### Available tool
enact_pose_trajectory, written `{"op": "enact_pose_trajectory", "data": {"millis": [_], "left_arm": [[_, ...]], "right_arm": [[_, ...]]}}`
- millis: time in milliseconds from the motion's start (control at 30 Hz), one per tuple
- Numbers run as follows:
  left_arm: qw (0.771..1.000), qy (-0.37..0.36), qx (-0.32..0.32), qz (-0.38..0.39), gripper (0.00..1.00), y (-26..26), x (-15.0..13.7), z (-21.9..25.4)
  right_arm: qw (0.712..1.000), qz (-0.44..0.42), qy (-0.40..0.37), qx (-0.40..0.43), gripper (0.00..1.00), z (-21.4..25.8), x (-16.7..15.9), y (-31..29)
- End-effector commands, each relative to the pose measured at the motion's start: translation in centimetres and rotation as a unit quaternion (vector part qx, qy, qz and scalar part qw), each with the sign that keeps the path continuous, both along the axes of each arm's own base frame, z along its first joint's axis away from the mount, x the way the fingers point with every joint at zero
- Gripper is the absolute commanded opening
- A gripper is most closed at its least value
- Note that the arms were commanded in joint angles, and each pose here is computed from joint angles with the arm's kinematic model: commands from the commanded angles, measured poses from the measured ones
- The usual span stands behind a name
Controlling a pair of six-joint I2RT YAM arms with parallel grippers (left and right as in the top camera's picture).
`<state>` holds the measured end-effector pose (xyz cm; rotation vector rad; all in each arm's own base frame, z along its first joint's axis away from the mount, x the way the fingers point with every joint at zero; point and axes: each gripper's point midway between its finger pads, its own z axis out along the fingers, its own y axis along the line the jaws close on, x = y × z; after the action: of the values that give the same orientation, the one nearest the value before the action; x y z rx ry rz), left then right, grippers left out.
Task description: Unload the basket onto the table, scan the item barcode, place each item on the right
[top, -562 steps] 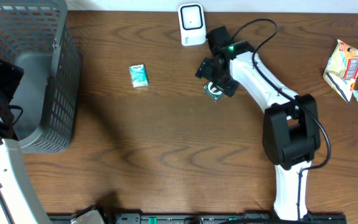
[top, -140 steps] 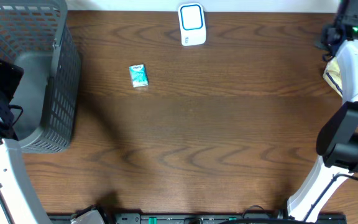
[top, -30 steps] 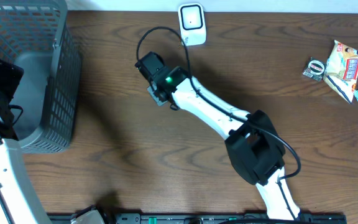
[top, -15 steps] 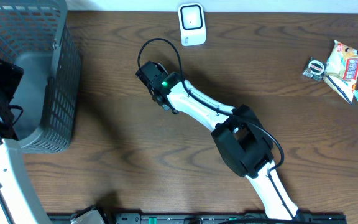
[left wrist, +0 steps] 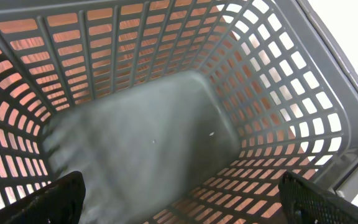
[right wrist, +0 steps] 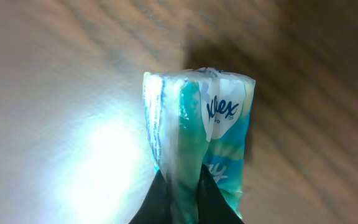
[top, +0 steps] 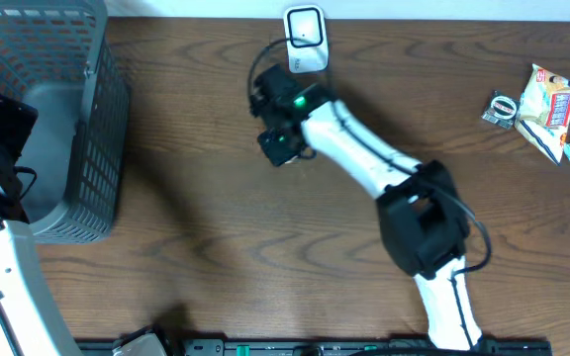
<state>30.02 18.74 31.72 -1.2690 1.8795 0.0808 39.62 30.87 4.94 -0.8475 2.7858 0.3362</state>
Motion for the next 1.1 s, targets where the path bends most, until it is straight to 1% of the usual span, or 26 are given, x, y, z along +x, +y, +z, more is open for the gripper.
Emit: {"op": "enact_pose_trajectory", "data": {"millis": [0,133,300,433,500,533,567,633,700,800,967,1033,1067], "left_arm": [[1.000,0.002,0.002,0.005,0.98,0.3,0.0,0.0],[1.000,0.002,0.002,0.005,0.98,0.3,0.0,0.0],[1.000,0.002,0.002,0.005,0.98,0.3,0.0,0.0],[1.000,0.002,0.002,0.005,0.97,0.3,0.0,0.0],[1.000,0.002,0.002,0.005,0.98,0.3,0.0,0.0],[1.000,0.002,0.002,0.005,0.98,0.3,0.0,0.0],[1.000,0.002,0.002,0.005,0.98,0.3,0.0,0.0],[1.000,0.002,0.002,0.005,0.98,0.3,0.0,0.0],[1.000,0.002,0.002,0.005,0.98,0.3,0.0,0.0],[1.000,0.002,0.002,0.005,0.98,0.3,0.0,0.0],[1.000,0.002,0.002,0.005,0.98,0.3,0.0,0.0],[1.000,0.002,0.002,0.005,0.98,0.3,0.0,0.0],[1.000,0.002,0.002,0.005,0.98,0.3,0.0,0.0]], "right_arm": [[0.977,0.010,0.108,0.182,0.01,4.0,-1.4,1.2],[0.954,-0.025,0.174,0.241,0.02,4.3,-1.4,-1.5],[0.920,-0.071,0.245,0.296,0.01,2.9,-2.3,-4.6],[0.913,-0.118,0.263,0.290,0.01,0.9,-2.2,-7.8],[0.920,-0.157,0.260,0.246,0.02,-1.0,-2.0,-10.2],[0.930,-0.193,0.249,0.188,0.05,-2.8,-1.7,-12.5],[0.934,-0.218,0.242,0.148,0.08,-3.7,-1.6,-14.1],[0.933,-0.267,0.229,0.073,0.16,-5.1,-1.5,-17.2],[0.929,-0.292,0.224,0.034,0.30,-5.2,-1.5,-19.2],[0.928,-0.297,0.223,0.031,0.44,-3.9,-0.9,-20.0],[0.939,-0.266,0.214,0.043,0.48,-1.3,0.0,-19.1],[0.943,-0.252,0.211,0.057,0.56,-0.6,0.2,-17.7],[0.945,-0.245,0.208,0.060,0.63,-0.6,0.2,-17.0]]}}
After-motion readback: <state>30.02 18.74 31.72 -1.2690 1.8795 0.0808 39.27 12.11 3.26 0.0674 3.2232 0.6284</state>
